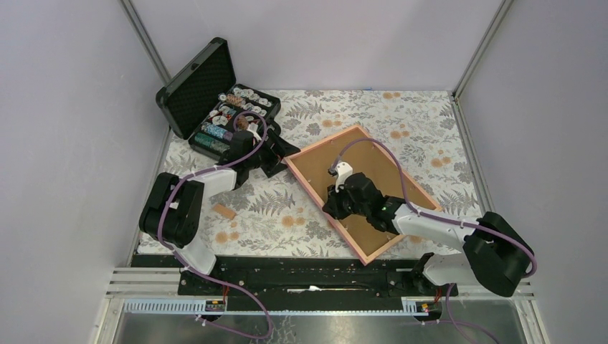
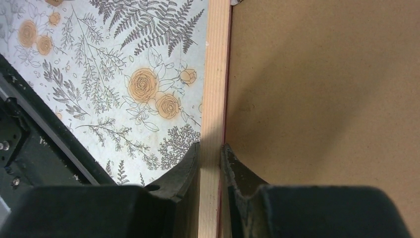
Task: Put the photo into the frame
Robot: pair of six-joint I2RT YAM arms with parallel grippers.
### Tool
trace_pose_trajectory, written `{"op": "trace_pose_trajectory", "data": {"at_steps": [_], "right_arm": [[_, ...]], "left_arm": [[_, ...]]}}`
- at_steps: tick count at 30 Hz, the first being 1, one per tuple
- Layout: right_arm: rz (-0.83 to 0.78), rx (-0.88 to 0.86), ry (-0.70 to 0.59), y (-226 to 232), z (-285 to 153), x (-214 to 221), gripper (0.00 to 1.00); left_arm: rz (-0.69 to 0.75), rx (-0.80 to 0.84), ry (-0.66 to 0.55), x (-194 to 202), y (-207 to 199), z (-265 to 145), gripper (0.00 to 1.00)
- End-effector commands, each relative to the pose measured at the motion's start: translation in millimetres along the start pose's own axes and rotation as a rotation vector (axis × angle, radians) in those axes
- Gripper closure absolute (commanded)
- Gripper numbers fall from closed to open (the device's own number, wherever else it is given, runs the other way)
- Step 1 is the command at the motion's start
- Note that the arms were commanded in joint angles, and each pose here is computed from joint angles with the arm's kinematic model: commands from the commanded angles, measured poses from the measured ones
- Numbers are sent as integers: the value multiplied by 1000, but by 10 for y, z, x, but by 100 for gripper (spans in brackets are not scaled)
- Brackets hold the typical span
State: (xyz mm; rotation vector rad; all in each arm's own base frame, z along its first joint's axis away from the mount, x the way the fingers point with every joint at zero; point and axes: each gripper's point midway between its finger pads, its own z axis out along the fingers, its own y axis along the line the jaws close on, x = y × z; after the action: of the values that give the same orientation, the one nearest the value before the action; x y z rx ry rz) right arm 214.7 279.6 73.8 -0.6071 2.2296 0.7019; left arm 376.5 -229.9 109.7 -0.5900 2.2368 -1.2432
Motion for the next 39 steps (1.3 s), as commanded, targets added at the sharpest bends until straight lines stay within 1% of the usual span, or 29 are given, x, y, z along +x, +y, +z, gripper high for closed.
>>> {"op": "trace_pose_trajectory", "data": {"at_steps": [1,13,19,22,27,31,34,36,37,39], "right_arm": [[19,-126,-152,165,-144,-415,100],[32,-158,-132,146,-165,-349,100],[37,-141,-133,115,-144,-376,100],[42,-142,-147,123,-156,-441,100],[51,-167,-190,225,-222,-688,100],[57,-163,-216,240,-245,-821,100],[72,-164,-217,248,-224,-859,100],[79,-153,-213,223,-203,-854,100],[82,-145,-211,205,-195,-846,100],[85,-132,-203,161,-187,-809,100]], "left_arm": [[23,70,-55,-92,-187,-5,1],[55,82,-26,-91,-231,63,1],[52,64,-2,-20,-140,89,1],[41,52,8,63,-54,85,1],[32,1,35,189,190,179,1],[35,24,53,229,191,215,1],[87,19,49,261,151,179,1],[93,21,48,288,136,109,1],[109,39,33,269,59,34,1],[154,26,0,228,-3,-94,1]]}}
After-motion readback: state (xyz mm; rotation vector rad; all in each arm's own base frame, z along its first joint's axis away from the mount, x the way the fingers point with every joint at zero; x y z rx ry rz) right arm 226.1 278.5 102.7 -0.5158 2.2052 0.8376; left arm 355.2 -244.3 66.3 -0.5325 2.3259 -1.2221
